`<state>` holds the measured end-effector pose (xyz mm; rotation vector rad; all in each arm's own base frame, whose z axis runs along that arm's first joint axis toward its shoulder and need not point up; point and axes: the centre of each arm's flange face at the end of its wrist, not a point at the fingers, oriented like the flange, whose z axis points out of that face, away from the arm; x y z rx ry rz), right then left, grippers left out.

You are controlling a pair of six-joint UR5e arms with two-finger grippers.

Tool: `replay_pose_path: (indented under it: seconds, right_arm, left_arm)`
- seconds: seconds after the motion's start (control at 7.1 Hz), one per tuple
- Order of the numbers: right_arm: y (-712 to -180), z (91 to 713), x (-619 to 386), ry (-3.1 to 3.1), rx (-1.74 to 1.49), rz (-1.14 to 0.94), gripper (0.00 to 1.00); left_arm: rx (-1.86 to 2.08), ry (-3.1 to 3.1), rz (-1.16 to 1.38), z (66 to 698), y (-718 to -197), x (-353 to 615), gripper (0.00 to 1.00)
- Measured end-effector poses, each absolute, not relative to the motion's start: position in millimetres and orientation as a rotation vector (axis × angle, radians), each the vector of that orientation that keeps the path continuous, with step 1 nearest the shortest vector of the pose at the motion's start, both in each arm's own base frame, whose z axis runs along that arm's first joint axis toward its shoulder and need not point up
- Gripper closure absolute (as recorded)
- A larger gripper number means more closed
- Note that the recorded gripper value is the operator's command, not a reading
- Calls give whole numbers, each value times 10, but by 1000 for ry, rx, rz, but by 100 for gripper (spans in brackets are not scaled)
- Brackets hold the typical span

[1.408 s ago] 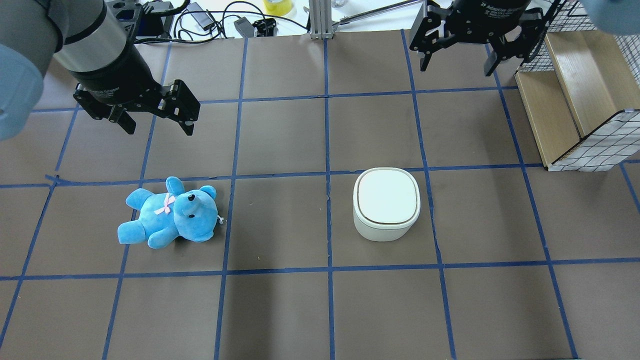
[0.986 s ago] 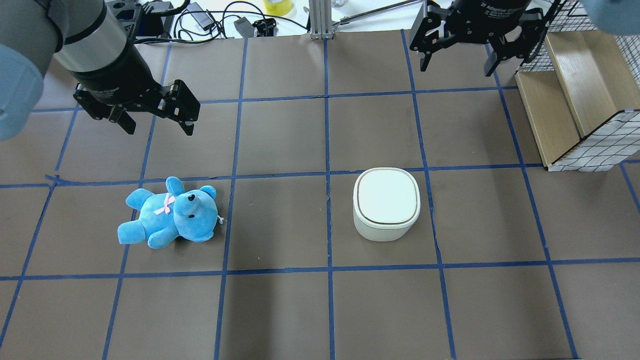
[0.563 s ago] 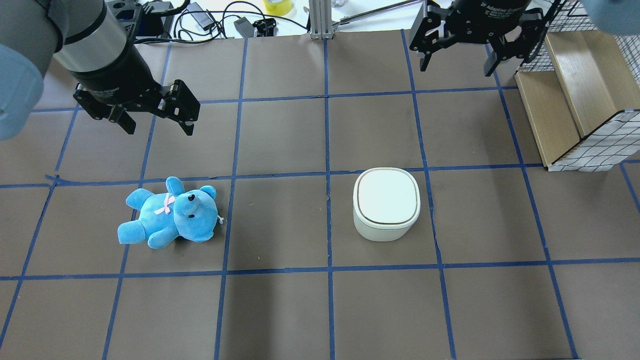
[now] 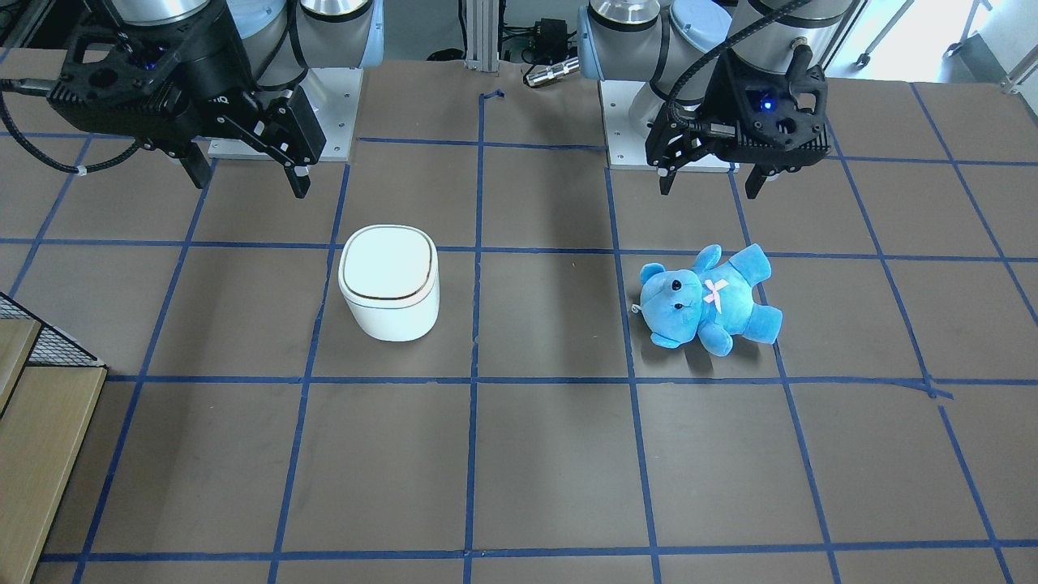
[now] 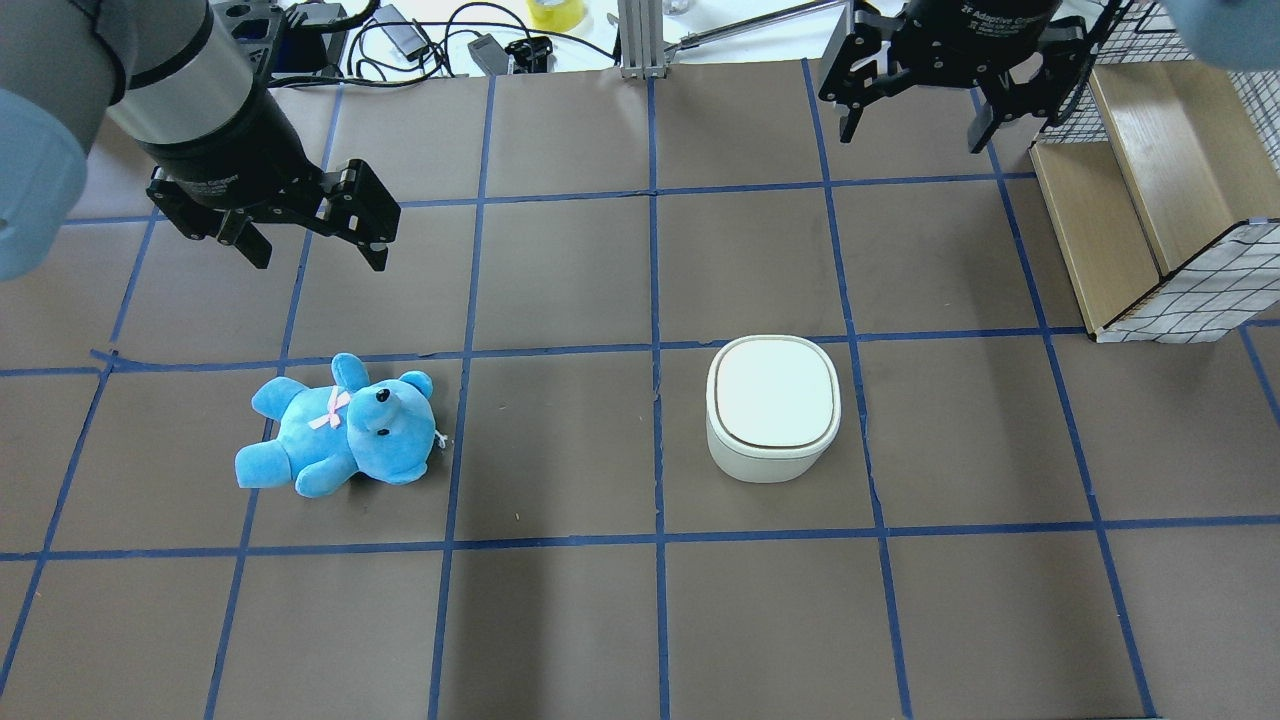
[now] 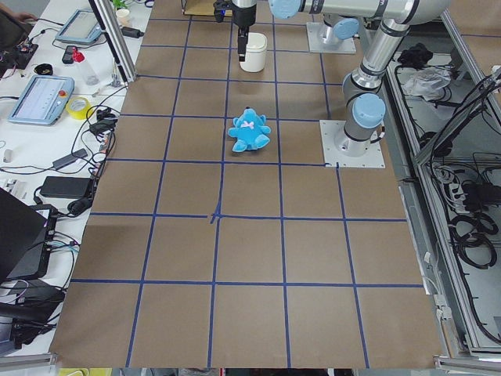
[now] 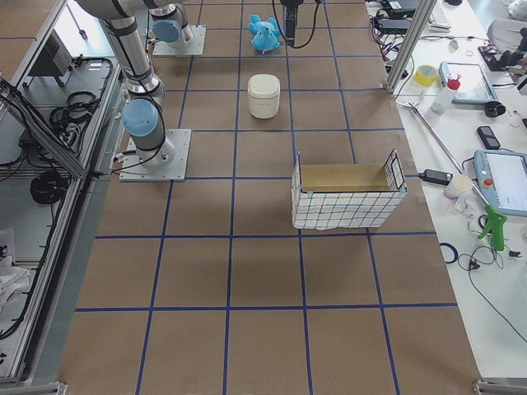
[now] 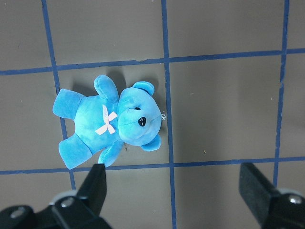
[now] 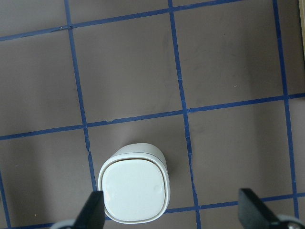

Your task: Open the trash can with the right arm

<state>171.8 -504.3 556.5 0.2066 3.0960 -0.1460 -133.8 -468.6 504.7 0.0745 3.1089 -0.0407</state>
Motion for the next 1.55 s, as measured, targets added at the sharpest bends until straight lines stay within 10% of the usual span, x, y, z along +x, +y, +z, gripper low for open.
replay_pose_path:
  seconds: [0.56,0.99,1.55]
  right_arm:
    - [-5052,5550,1720,3098,207,-141,0]
    - [-5072,5537,1712,3106,204,-146,100]
    - [-5107,5532,1688,3126,226,-172,100]
  left_arm:
    - [74,3109,-41,5047,-4686,-1337,0]
    - [75,3109,-41,5047,-4687,-1338,0]
    - [75,3109,-41,5047,-4686,-1338,0]
